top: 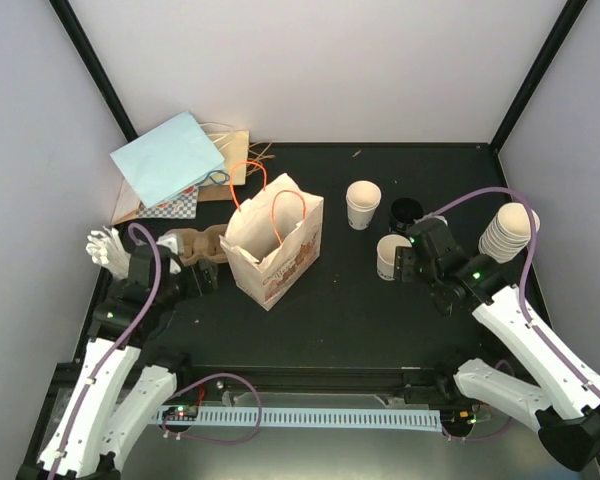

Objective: Pack the takeout coffee

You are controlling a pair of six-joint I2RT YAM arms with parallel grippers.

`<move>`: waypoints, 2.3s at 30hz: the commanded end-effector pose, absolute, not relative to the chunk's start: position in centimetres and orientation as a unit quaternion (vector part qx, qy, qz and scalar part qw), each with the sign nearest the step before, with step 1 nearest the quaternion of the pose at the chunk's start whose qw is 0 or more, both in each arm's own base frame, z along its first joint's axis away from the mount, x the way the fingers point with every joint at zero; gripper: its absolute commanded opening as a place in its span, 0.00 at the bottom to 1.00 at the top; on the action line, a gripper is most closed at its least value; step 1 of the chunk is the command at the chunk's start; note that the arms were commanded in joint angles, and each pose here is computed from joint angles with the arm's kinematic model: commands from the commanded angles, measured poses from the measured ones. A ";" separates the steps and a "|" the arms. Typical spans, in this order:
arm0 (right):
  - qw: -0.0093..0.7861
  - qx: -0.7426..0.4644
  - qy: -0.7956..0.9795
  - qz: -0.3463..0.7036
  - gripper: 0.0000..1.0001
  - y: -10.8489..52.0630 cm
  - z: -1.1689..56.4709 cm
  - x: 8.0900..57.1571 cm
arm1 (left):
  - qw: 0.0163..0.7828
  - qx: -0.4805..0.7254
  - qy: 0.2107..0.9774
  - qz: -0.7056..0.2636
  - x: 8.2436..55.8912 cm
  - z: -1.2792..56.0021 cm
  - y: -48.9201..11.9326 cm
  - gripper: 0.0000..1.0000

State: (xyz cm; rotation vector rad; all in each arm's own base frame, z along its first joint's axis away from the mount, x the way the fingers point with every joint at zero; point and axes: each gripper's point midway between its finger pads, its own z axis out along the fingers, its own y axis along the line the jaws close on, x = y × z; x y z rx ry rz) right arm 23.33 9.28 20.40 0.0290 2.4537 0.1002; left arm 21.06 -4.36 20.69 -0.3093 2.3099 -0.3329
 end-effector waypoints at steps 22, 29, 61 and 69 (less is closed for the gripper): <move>0.314 0.092 0.944 0.046 0.77 9.3 19.1 23.8 | 0.225 -0.196 0.874 -0.384 20.0 8.2 -13.7 0.02; 0.312 0.091 0.945 0.034 0.77 9.1 19.1 24.0 | 0.239 -0.215 0.865 -0.385 20.5 7.1 -15.5 0.01; 0.260 0.142 0.954 -0.041 0.76 6.3 17.3 22.2 | 0.334 -0.142 0.877 -0.315 27.4 12.6 -16.6 0.06; 0.269 0.176 0.943 -0.090 0.76 3.9 17.5 21.6 | 0.340 -0.073 0.888 -0.300 23.9 14.7 -15.3 0.26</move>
